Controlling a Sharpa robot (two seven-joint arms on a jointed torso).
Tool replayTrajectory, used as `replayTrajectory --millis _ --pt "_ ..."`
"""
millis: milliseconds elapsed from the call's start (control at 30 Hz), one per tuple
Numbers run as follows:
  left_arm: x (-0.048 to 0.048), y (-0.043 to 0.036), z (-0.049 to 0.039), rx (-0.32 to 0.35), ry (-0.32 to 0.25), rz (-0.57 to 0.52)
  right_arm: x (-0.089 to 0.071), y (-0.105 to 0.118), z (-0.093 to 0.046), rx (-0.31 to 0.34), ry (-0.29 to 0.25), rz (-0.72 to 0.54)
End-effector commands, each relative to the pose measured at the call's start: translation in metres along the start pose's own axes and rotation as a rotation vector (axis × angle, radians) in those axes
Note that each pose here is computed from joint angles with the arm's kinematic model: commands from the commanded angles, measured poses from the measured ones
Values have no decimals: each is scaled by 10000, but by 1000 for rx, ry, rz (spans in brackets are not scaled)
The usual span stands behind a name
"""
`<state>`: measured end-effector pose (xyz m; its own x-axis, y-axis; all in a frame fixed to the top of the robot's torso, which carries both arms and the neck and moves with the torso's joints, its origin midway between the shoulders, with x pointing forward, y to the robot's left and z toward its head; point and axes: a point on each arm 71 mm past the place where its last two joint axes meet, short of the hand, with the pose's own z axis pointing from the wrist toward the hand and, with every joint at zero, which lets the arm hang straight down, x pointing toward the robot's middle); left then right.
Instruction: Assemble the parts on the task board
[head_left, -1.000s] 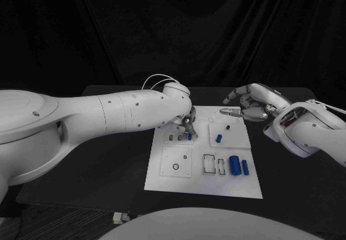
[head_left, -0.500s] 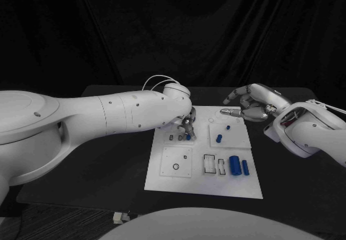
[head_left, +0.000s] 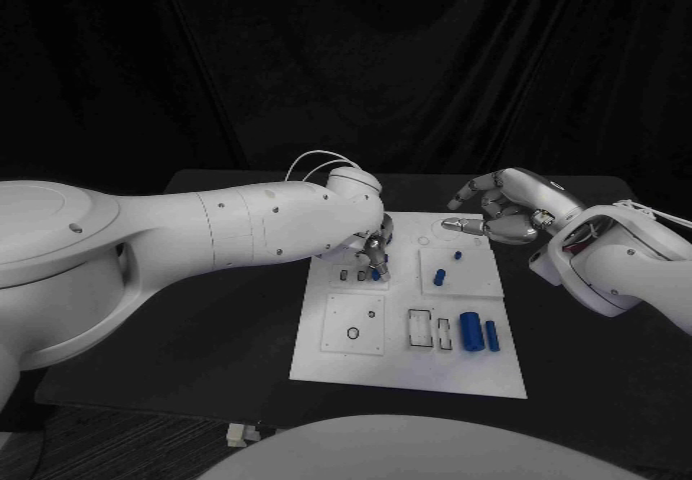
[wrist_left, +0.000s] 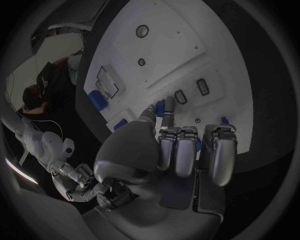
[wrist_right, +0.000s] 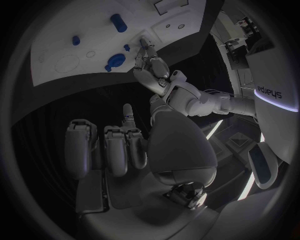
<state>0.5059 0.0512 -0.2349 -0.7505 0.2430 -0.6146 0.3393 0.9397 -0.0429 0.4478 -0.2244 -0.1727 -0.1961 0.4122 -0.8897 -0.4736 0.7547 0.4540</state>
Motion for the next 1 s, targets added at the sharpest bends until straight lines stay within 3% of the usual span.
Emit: replayTrajectory --millis 33,333,633,1000 --pt "7 -6 -3 10 -23 -22 12 -14 -7 16 7 -8" --pt "45 139 -69 -11 -57 -55 9 -37 -23 24 7 -9" --pt "70 345 -222 -34 -93 -88 54 -71 -35 36 18 -7" --pt "140 465 -255 -44 7 -241 102 -85 -38 43 34 -4"
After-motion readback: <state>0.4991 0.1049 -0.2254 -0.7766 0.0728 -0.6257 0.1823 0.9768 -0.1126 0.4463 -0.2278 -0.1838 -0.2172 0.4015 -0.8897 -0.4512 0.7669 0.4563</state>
